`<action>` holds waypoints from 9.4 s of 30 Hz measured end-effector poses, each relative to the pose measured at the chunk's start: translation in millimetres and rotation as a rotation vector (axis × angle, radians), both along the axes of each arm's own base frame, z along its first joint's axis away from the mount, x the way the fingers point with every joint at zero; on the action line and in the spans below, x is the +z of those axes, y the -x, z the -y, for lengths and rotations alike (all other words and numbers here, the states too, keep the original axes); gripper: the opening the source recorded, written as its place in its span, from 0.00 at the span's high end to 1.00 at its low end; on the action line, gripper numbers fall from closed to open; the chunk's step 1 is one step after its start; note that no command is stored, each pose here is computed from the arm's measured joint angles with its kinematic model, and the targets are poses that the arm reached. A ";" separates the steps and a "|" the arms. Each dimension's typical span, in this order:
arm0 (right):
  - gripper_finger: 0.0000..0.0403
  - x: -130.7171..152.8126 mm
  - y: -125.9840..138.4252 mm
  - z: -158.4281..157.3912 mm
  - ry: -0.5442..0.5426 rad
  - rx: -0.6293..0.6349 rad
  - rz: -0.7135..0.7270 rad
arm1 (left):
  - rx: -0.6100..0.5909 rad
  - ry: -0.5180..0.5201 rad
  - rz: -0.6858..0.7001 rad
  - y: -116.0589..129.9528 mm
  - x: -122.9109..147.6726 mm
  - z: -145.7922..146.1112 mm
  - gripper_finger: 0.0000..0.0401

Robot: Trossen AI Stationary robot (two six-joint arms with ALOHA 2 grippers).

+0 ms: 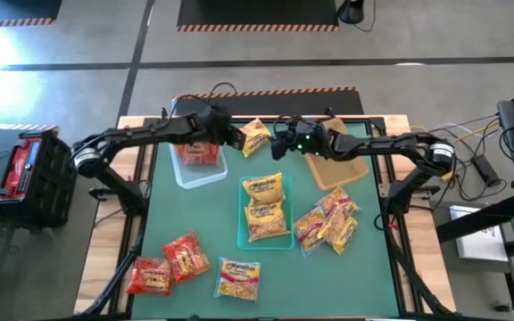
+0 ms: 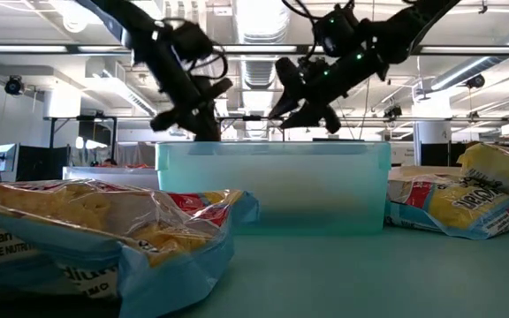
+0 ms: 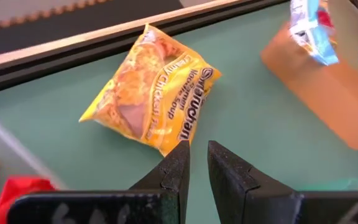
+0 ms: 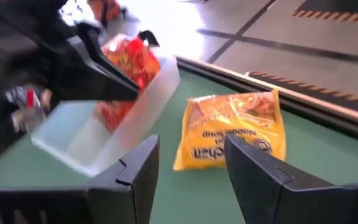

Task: Sort Maruchan noodles
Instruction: Put the yellow noodle pack into the blue bin

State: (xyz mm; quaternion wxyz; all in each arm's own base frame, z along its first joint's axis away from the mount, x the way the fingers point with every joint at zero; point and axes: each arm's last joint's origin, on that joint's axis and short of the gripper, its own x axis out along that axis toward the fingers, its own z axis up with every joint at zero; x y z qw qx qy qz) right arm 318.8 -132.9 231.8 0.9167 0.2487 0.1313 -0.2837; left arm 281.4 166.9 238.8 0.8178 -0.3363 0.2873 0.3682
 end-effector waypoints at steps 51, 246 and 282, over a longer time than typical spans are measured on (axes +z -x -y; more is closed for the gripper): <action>0.67 -54.6 -14.7 12.7 -0.300 -0.014 -0.014 | -0.431 0.159 -0.088 -72.7 -49.5 -51.0 0.90; 0.48 -78.4 -4.5 12.9 -0.511 -0.103 -0.149 | -0.718 0.002 -0.311 -62.2 -75.3 6.9 0.90; 0.48 -92.1 -13.0 25.7 -0.491 0.001 -0.081 | -0.551 0.054 -0.274 -47.0 -104.8 12.0 0.90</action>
